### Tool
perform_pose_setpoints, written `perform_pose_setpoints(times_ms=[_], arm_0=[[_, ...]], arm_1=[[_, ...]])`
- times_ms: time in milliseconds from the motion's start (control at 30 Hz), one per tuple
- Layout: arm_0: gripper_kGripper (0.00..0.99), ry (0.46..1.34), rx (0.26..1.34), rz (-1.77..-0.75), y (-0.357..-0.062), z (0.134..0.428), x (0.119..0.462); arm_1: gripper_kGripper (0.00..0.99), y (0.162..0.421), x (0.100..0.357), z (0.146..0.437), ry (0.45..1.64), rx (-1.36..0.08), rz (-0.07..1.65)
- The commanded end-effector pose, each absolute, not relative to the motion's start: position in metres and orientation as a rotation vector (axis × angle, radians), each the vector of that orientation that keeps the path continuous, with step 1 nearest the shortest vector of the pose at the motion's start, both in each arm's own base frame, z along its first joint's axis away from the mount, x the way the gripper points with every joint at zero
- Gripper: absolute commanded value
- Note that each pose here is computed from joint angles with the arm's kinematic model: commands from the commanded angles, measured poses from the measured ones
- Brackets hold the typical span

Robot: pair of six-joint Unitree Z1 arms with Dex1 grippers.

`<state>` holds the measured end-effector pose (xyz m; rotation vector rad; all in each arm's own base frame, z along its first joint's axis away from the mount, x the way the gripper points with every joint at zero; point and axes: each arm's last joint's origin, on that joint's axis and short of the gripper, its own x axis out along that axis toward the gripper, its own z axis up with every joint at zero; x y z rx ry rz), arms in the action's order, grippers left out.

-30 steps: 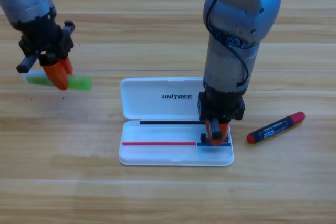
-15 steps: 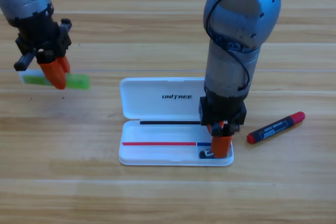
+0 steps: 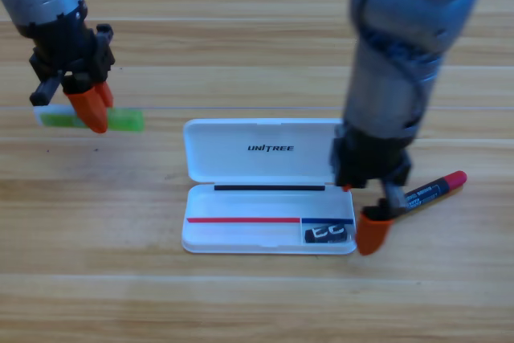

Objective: Clean up eraser and pencils

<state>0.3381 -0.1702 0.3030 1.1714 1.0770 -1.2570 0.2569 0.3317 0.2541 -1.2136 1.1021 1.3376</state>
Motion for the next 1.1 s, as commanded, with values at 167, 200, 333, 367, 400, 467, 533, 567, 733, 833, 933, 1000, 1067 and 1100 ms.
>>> perform_pose_setpoints(times_ms=[167, 200, 333, 367, 400, 467, 533, 567, 733, 833, 933, 1000, 1067, 1100], arm_0=[[0.074, 1.030, 1.128, -1.342, -0.193, 0.330, 0.299], [0.074, 1.027, 1.112, -1.378, -0.193, 0.332, 0.296], [0.072, 0.982, 1.123, -1.477, -0.196, 0.334, 0.282], [0.074, 0.974, 1.133, -1.491, -0.199, 0.333, 0.280], [0.074, 0.971, 1.141, -1.503, -0.204, 0.332, 0.278], [0.074, 0.959, 1.177, -1.521, -0.214, 0.329, 0.274], [0.074, 0.954, 1.207, -1.538, -0.226, 0.323, 0.274], [0.074, 0.958, 1.223, -1.546, -0.232, 0.317, 0.274], [0.074, 0.957, 1.285, -1.583, -0.260, 0.299, 0.275], [0.074, 0.947, 1.310, -1.612, -0.273, 0.289, 0.274], [0.074, 0.938, 1.344, -1.616, -0.287, 0.279, 0.275], [0.074, 0.956, 1.354, -1.603, -0.300, 0.270, 0.278], [0.074, 0.980, 1.341, -1.578, -0.310, 0.263, 0.282], [0.072, 0.995, 1.329, -1.566, -0.316, 0.259, 0.283]], arm_1=[[0.904, 0.244, 0.211, 0.285, 1.079, -1.272, 1.425], [0.904, 0.239, 0.217, 0.277, 1.105, -1.286, 1.435], [0.902, 0.229, 0.245, 0.245, 1.165, -1.315, 1.452], [0.902, 0.229, 0.251, 0.239, 1.163, -1.319, 1.448], [0.902, 0.229, 0.258, 0.233, 1.157, -1.316, 1.444], [0.904, 0.229, 0.269, 0.224, 1.137, -1.320, 1.436], [0.904, 0.230, 0.279, 0.217, 1.115, -1.336, 1.428], [0.904, 0.230, 0.283, 0.213, 1.107, -1.345, 1.424], [0.988, 0.231, 0.303, 0.198, 1.061, -1.354, 1.404], [0.990, 0.232, 0.312, 0.192, 1.044, -1.363, 1.414], [0.990, 0.234, 0.318, 0.187, 1.035, -1.371, 1.420], [0.990, 0.236, 0.322, 0.184, 1.033, -1.375, 1.425], [0.990, 0.238, 0.325, 0.181, 1.029, -1.379, 1.435], [0.990, 0.238, 0.328, 0.178, 1.029, -1.381, 1.438]])
